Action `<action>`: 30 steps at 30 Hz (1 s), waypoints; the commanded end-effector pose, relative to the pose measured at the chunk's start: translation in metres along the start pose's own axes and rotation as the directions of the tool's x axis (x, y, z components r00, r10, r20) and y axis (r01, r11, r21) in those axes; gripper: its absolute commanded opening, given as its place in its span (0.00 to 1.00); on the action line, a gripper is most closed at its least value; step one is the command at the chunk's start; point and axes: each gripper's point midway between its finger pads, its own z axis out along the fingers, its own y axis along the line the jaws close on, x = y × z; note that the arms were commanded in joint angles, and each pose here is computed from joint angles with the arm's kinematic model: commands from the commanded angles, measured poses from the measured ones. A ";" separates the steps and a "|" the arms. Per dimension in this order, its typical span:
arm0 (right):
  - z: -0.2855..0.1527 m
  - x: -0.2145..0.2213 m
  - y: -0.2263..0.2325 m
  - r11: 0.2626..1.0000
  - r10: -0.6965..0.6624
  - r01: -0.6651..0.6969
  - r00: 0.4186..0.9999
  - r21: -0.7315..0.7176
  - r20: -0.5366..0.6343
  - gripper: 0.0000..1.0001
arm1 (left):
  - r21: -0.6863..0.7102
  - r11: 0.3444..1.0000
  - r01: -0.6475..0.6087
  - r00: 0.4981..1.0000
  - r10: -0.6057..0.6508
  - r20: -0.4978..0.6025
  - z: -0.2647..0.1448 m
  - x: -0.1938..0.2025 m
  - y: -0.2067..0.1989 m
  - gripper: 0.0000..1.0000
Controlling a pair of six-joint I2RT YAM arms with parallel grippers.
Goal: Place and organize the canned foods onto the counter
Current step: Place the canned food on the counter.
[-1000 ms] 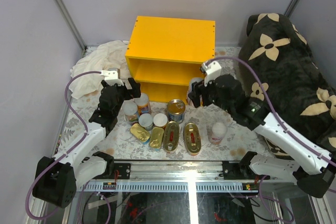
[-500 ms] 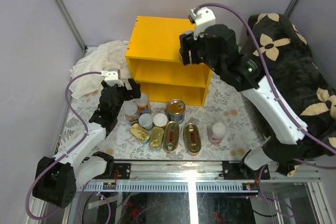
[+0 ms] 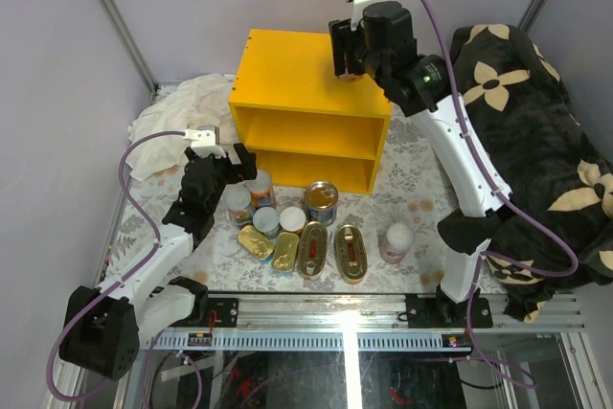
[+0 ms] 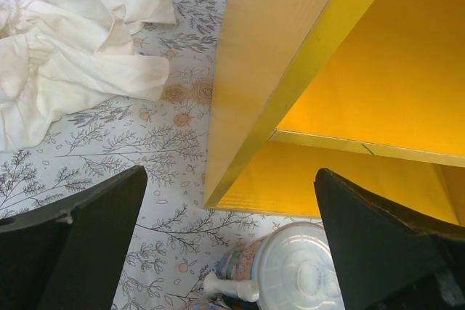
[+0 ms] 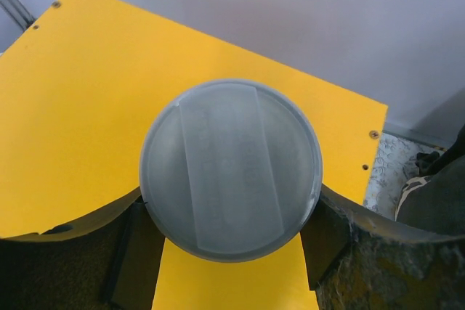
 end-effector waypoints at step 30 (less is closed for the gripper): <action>0.002 0.017 -0.030 0.989 0.145 -0.144 0.978 -0.019 0.152 0.88 | 0.089 0.995 -0.040 0.982 0.023 0.187 0.002 -0.049 -0.021 1.00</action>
